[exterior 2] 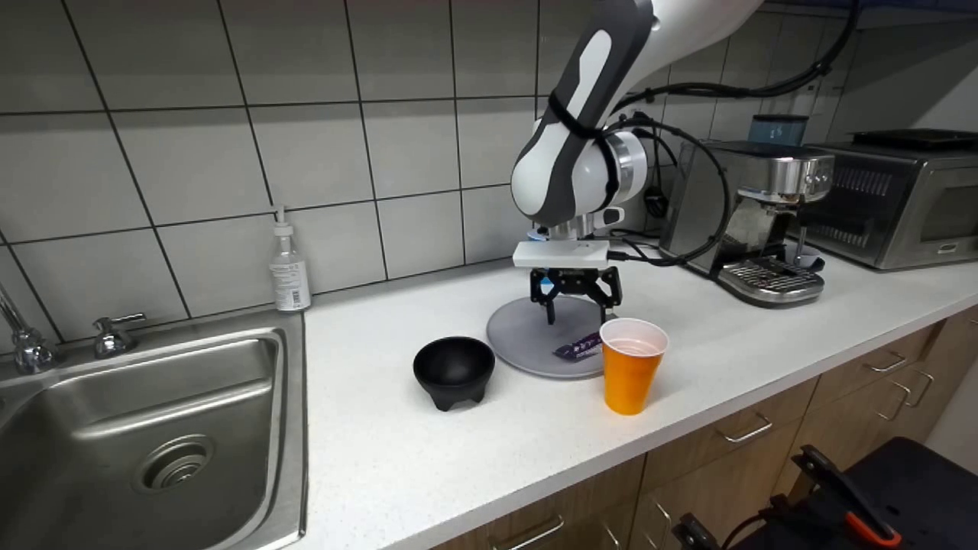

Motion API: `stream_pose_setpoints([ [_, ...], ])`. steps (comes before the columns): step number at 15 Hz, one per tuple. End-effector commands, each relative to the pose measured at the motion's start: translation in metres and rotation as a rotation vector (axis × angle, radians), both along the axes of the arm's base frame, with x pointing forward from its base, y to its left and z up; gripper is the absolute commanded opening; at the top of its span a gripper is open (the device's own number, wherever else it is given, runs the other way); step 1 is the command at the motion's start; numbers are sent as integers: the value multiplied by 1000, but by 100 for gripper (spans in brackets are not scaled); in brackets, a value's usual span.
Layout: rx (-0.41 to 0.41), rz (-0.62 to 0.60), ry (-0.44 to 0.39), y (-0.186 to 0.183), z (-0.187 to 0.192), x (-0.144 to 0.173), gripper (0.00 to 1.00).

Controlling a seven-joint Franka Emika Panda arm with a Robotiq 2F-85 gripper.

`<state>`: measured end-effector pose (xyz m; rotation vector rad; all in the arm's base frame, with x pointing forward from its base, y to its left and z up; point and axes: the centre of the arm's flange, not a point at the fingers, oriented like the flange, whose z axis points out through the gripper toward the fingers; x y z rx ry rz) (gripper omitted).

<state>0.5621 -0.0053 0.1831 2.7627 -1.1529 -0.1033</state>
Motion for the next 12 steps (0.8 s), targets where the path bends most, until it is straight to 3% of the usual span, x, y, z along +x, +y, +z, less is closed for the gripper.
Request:
stream_pose_setpoints([
  [1, -6, -70, -2, -6, -6, -17, 100],
  [12, -19, -210, 19, -14, -26, -22, 100],
])
